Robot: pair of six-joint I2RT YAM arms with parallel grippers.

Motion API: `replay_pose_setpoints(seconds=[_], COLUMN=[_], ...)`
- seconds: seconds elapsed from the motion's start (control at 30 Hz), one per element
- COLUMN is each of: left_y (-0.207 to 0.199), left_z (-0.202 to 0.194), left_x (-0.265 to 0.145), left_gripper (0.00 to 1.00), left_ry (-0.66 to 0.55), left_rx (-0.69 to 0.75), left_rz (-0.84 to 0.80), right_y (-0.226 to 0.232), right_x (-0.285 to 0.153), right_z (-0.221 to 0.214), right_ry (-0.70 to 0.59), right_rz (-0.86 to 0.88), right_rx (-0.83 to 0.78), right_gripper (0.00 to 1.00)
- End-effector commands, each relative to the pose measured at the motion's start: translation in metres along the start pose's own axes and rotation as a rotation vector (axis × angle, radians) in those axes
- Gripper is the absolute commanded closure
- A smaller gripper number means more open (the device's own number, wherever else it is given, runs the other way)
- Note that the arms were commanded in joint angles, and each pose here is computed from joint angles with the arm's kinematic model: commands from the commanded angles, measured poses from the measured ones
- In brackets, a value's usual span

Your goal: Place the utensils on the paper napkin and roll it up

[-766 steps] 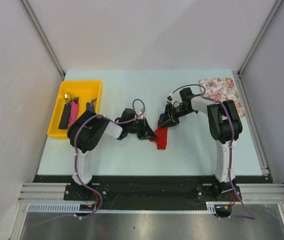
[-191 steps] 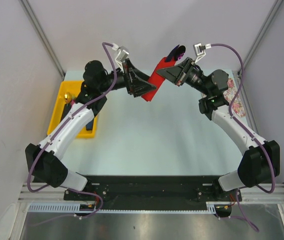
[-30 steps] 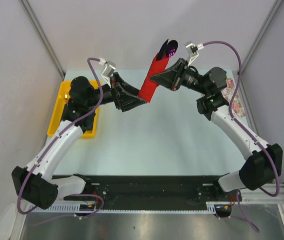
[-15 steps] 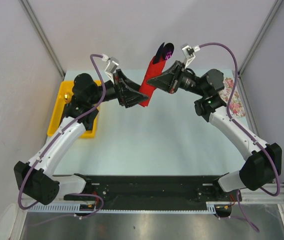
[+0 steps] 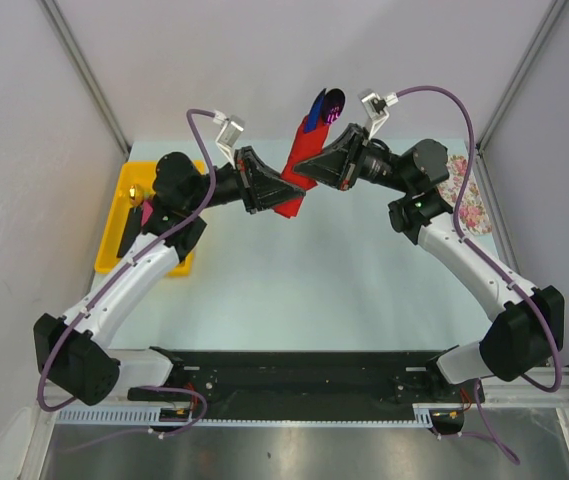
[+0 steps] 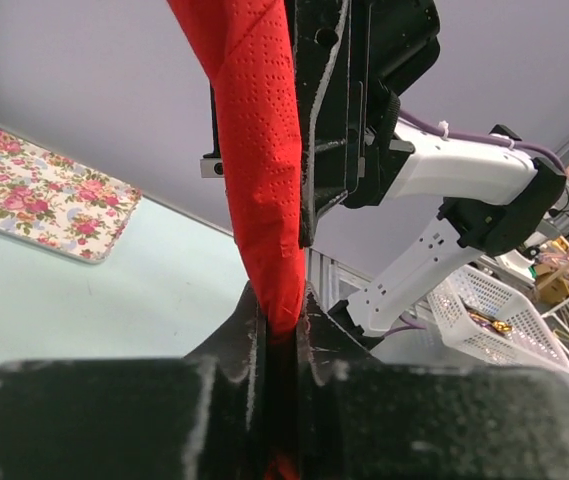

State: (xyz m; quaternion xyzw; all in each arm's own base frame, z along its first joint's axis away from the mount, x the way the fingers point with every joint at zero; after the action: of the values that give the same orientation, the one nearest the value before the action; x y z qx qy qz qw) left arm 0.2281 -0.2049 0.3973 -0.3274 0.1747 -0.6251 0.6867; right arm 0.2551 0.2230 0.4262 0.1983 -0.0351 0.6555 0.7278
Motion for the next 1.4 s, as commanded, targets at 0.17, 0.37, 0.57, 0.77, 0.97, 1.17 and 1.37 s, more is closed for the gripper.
replay_pose_setpoints(seconds=[0.17, 0.37, 0.57, 0.77, 0.97, 1.17, 1.37], left_y=[0.009, 0.007, 0.006, 0.009, 0.011, 0.016, 0.006], left_z=[-0.006, -0.001, 0.000, 0.002, 0.000, 0.003, 0.027], left_x=[-0.004, -0.007, -0.010, -0.010, -0.011, -0.028, -0.048], left_gripper=[1.00, 1.00, 1.00, 1.00, 1.00, 0.48, 0.33], left_ry=[-0.016, -0.072, -0.107, -0.115, -0.096, -0.082, -0.074], left_rx=[0.041, 0.096, 0.094, 0.090, 0.090, 0.098, 0.214], left_rz=[-0.003, 0.000, 0.004, 0.014, 0.038, 0.129, 0.166], right_y=[0.004, 0.002, -0.002, -0.004, -0.008, -0.009, -0.007], right_x=[0.002, -0.006, -0.012, -0.012, -0.011, -0.010, -0.010], right_z=[0.006, -0.003, -0.018, -0.020, -0.021, -0.014, -0.019], right_ry=[0.004, 0.051, 0.070, 0.071, 0.080, 0.067, 0.077], right_rz=[0.032, -0.037, -0.095, -0.099, -0.116, -0.090, -0.052], right_rx=[-0.048, -0.011, 0.033, 0.038, 0.021, -0.032, -0.024], right_gripper=[0.59, 0.31, 0.30, 0.77, 1.00, 1.00, 1.00])
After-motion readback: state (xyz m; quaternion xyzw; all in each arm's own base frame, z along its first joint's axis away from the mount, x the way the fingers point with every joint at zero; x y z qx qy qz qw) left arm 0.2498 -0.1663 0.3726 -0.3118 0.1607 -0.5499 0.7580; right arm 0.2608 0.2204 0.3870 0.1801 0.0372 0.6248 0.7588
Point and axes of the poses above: each gripper's point midway between its finger pads, its own x axis out along the fingers, its own y axis along the line the jaws close on, z = x × y, the point moved 10 cm from there along -x, back along the fingers, and after that the axes turned 15 degrees about -x, right-handed, at the moved point
